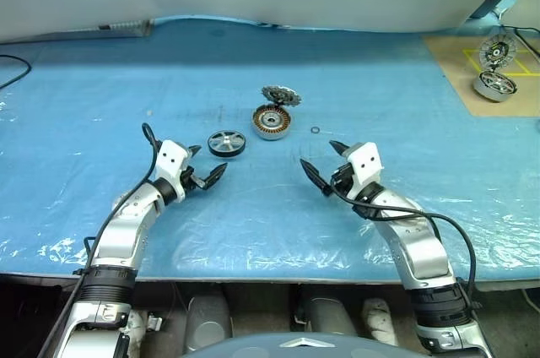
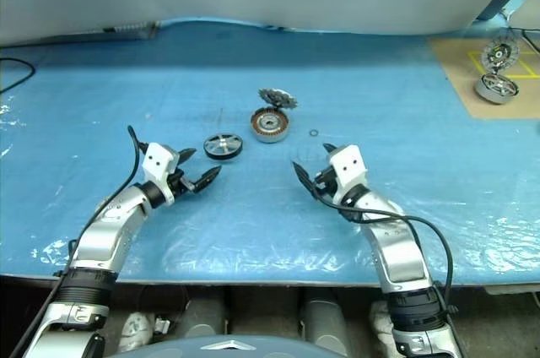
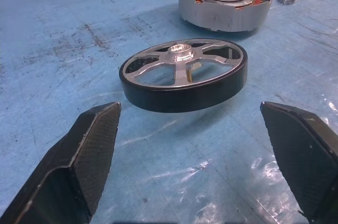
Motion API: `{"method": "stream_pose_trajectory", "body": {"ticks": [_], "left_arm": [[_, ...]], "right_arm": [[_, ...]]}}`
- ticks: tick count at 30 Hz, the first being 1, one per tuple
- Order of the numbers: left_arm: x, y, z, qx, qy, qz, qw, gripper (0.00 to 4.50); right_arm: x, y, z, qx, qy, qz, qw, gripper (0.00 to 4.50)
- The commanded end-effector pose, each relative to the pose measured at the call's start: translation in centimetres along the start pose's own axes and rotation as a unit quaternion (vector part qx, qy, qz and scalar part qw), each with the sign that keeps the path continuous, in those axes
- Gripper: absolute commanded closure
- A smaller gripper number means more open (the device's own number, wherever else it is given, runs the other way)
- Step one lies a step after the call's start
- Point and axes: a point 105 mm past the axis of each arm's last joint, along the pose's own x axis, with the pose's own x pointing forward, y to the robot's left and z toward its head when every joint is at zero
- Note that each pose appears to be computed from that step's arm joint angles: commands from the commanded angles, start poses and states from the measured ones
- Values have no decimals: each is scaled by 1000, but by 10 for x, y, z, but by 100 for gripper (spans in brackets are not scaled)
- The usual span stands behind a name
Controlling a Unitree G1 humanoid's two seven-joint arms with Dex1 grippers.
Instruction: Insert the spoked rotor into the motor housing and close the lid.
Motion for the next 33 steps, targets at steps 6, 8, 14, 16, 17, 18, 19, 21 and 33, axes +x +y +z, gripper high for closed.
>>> {"method": "stream_pose_trajectory", "body": {"ticks": [6, 8, 14, 16, 17, 18, 19, 21, 33], "left_arm": [[-2, -1, 11, 10, -24, -1, 1000, 0], [-2, -1, 11, 10, -22, -1, 1000, 0], [-2, -3, 10, 11, -22, -3, 1000, 0], [-2, -4, 10, 10, -23, -4, 1000, 0], [-2, -5, 11, 10, -24, -4, 1000, 0], [-2, -5, 11, 9, -24, -3, 1000, 0], [-3, -5, 11, 9, -25, -3, 1000, 0], [-3, -5, 10, 9, -24, 1, 1000, 0], [-5, -4, 10, 10, -24, 5, 1000, 0]], "right_arm": [[18, 1, 13, -36, 24, 40, 998, 9], [26, 5, 17, -57, 39, 72, 995, 9], [52, 21, 41, -88, 45, 179, 979, 9], [63, 24, 43, -99, 59, 205, 972, 9], [69, 25, 42, -111, 69, 213, 968, 9], [74, 24, 40, -123, 78, 217, 965, 9], [78, 25, 39, -129, 83, 224, 962, 9], [88, 22, 35, -136, 91, 224, 961, 9], [122, 17, 21, -170, 107, 229, 953, 9]]}}
